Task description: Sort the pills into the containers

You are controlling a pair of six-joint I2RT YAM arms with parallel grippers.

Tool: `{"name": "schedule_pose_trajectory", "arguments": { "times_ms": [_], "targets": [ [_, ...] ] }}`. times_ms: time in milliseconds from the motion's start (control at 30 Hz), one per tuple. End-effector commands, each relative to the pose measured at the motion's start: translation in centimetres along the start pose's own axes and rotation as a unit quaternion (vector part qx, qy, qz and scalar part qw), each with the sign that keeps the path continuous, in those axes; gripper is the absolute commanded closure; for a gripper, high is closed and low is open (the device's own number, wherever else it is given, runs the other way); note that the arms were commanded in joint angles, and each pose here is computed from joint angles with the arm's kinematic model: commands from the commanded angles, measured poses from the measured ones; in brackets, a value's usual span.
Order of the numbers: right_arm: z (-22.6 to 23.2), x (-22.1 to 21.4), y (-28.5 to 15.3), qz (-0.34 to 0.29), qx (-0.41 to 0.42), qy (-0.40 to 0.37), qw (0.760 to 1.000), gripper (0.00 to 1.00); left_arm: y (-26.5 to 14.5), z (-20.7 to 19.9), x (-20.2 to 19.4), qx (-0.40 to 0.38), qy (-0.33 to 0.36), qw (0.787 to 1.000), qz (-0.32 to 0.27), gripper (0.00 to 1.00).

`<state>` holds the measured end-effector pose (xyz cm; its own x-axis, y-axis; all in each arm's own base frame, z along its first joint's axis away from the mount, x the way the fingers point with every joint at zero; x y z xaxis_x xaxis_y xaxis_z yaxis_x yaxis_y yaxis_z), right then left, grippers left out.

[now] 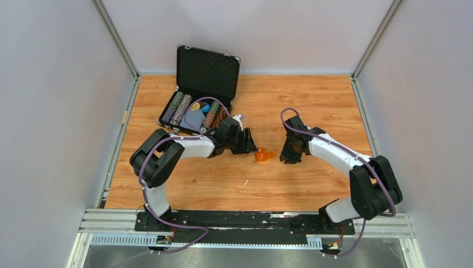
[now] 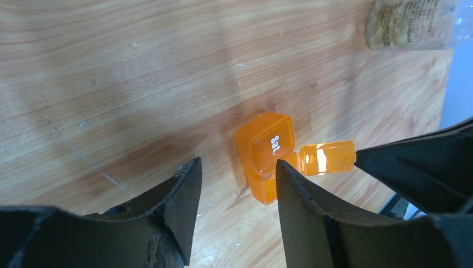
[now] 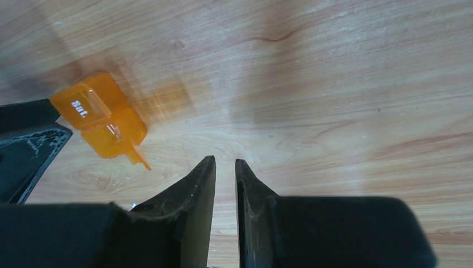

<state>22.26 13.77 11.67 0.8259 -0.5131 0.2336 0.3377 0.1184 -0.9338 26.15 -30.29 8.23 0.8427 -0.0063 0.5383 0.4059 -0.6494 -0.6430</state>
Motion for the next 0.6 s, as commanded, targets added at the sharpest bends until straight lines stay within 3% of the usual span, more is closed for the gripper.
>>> {"name": "schedule_pose_trajectory", "arguments": {
  "times_ms": [0,267,567],
  "targets": [
    [0.3,0.4,1.2,-0.001,0.009,0.014,1.000,0.80,0.8,-1.0,0.8,-0.024,-0.016,0.999,-0.014,0.41],
    [0.4,0.4,2.4,0.006,0.007,0.010,1.000,0.80,0.9,-0.8,0.7,-0.009,-0.030,0.999,-0.010,0.42],
    [0.8,0.4,3.2,0.028,0.043,0.004,0.999,0.81,1.1,-1.0,0.5,0.018,-0.001,1.000,0.015,0.48]
  ]
}}
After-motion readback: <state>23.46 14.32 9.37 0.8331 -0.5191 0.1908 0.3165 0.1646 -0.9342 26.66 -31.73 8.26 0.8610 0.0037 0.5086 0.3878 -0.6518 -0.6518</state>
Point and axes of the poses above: each gripper's point midway between its finger pads, its own y axis out along the fingers, its own z axis along the line the jaws close on, x = y × z, the point moved 7 cm from there along -y, back along the fingers, and after that the axes turned 9 degrees about y, right-handed, at the moved point
